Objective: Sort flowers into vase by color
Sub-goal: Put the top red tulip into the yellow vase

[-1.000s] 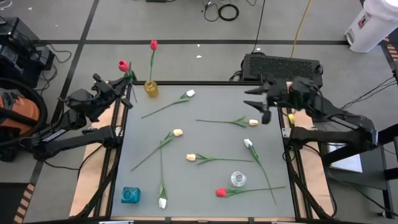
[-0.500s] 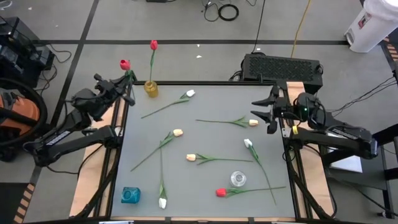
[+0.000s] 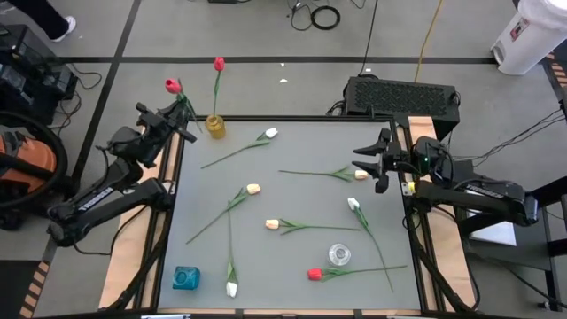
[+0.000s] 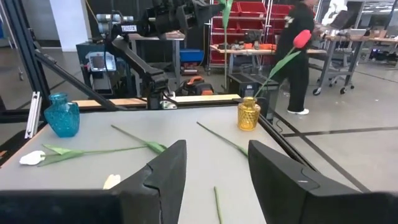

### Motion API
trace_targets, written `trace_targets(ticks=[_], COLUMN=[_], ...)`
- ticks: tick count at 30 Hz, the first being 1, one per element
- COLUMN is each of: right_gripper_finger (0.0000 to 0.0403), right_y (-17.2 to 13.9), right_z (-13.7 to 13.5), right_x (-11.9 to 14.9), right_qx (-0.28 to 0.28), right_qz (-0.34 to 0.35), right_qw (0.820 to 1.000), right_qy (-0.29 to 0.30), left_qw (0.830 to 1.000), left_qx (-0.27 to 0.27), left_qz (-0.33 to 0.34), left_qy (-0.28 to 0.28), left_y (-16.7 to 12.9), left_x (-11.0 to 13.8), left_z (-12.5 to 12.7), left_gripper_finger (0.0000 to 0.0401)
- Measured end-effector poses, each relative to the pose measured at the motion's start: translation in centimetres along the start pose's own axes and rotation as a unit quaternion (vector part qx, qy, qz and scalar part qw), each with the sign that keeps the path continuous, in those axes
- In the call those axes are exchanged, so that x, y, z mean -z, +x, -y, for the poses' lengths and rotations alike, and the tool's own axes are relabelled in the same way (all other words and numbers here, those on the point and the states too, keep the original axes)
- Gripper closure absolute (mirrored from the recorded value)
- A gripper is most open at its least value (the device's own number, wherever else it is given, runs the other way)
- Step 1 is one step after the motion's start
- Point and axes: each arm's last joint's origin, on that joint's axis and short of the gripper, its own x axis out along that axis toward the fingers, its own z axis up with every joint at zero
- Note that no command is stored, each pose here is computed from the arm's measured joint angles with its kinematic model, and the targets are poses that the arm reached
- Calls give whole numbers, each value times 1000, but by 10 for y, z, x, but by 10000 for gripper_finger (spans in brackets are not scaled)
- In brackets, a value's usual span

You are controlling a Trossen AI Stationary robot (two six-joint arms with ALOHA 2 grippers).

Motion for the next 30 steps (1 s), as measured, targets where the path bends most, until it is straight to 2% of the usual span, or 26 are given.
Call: trace_targets(ticks=[10,14,18,30], right_gripper_finger=[238,238,238,239], right_y=[0,0,0,0], right_z=[0,0,0,0], right_x=[-1,-1,-1,-1], right_qx=[-1,-2,-2,-2], right_qz=[7,6,6,5], right_qw=[1000,1000,1000,1000], right_qy=[4,12,12,11], left_qw=[999,999,999,998], left_qx=[-31,-33,-39,-52], left_qz=[-38,-26,-8,-11], left_qy=[-11,-19,-26,-28], left_y=[40,51,56,58], left_x=[25,30,30,33], left_z=[-4,-5,-7,-16], left_gripper_finger=[400,400,400,400])
